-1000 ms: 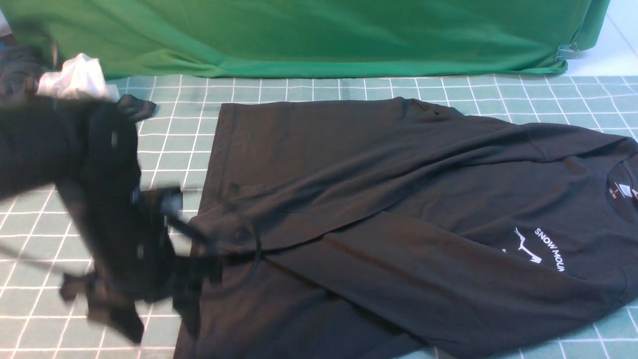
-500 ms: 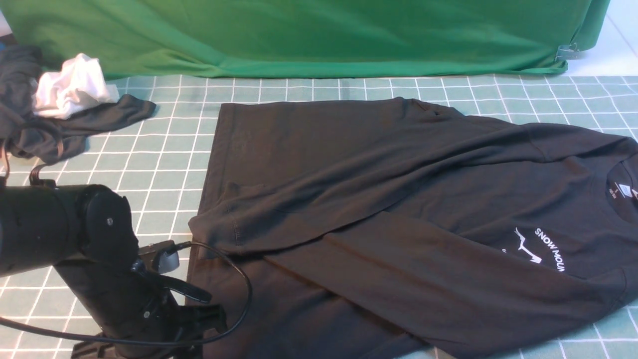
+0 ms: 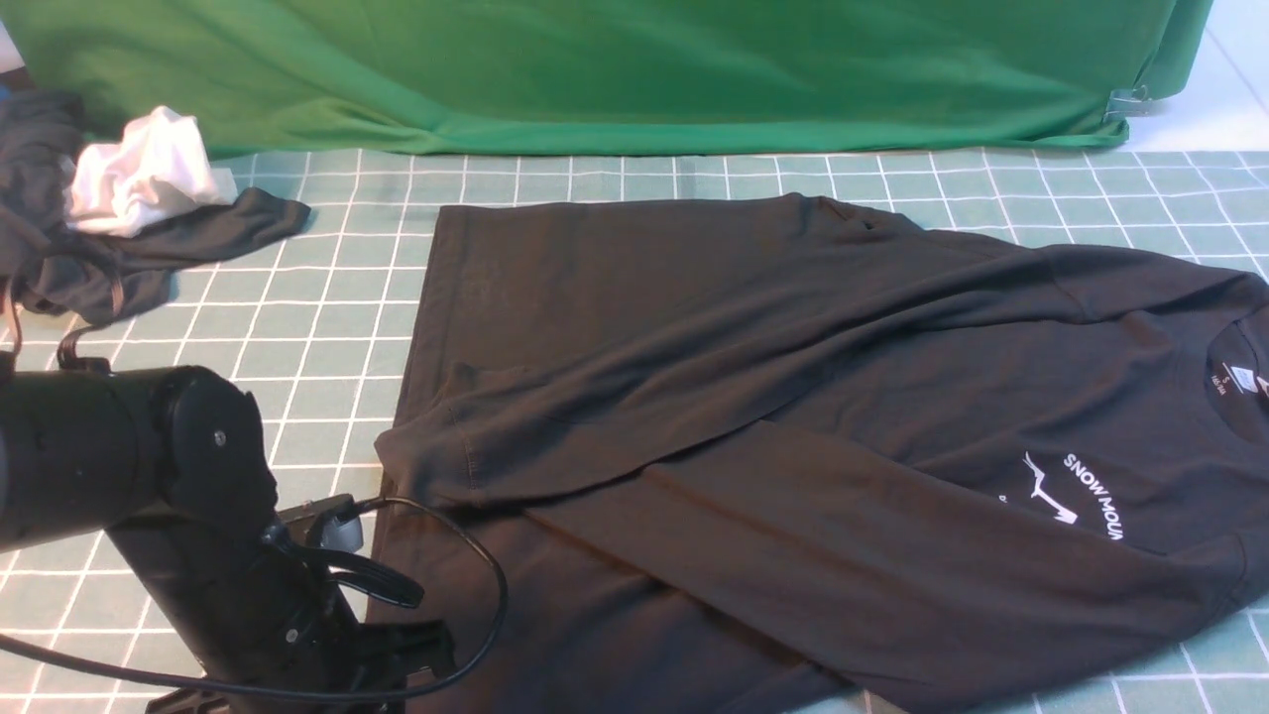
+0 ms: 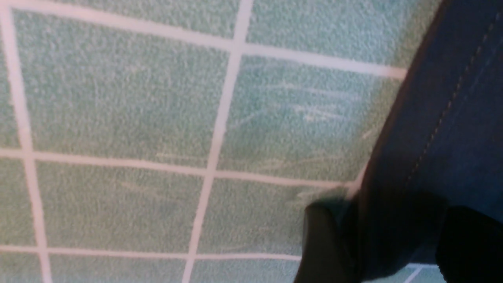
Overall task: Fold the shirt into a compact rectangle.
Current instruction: 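Grasp the near edge of the shirt at its hem and shoulder corners, then fold the black garment in half by bringing its near edge over to the far edge, then pull the folded dark garment lengthwise by its ends to straighten it flat on the table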
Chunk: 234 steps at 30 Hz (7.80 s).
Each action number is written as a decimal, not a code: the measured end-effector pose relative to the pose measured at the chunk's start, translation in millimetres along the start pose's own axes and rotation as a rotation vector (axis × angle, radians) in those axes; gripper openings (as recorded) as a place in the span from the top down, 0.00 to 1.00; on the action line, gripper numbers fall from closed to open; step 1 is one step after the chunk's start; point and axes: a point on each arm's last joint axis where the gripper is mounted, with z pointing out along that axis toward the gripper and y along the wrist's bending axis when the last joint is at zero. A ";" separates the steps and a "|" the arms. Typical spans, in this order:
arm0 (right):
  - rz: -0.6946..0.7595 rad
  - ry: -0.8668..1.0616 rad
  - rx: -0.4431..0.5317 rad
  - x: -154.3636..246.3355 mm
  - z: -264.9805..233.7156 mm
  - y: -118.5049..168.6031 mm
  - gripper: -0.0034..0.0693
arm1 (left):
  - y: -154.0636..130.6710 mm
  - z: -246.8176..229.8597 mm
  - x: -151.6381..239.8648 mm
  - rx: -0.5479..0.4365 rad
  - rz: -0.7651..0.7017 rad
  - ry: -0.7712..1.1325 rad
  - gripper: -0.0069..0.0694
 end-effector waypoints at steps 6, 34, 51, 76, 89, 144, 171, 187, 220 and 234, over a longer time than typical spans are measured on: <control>0.000 0.000 0.000 0.0 0.0 0.0 0.63 | 0.5 2.0 1.1 0.008 -0.004 0.000 0.44; -0.529 0.551 -0.293 51.2 69.4 77.2 0.26 | 3.5 -55.7 23.2 0.038 0.200 -0.281 0.90; -0.990 0.822 -0.094 113.6 144.7 111.6 0.26 | 2.9 -57.1 19.7 0.041 0.207 -0.324 0.89; -0.860 0.880 -0.120 111.5 103.5 101.2 0.90 | 8.9 -80.3 50.9 0.056 0.233 -0.286 0.89; -0.780 0.739 -0.113 86.1 69.8 96.6 0.90 | 4.0 -100.1 58.4 0.131 0.222 -0.373 0.89; -0.323 0.389 0.022 -123.6 277.6 37.8 0.86 | -44.7 -146.7 -238.2 0.150 -0.005 -0.875 0.51; -0.397 0.310 -0.119 -74.1 365.3 64.0 0.88 | -48.0 -164.3 -224.4 0.077 0.088 -0.721 0.36; -0.251 0.193 -0.062 -96.5 374.1 40.9 0.90 | -48.8 -165.5 -226.9 0.072 0.121 -0.751 0.36; -0.303 0.103 -0.034 -181.6 229.0 44.2 0.59 | -51.0 -82.1 -285.1 0.164 0.245 -0.700 0.90; -0.154 0.437 0.143 -165.3 195.5 -57.4 0.60 | -41.3 -100.9 -290.4 0.151 0.186 -0.764 0.81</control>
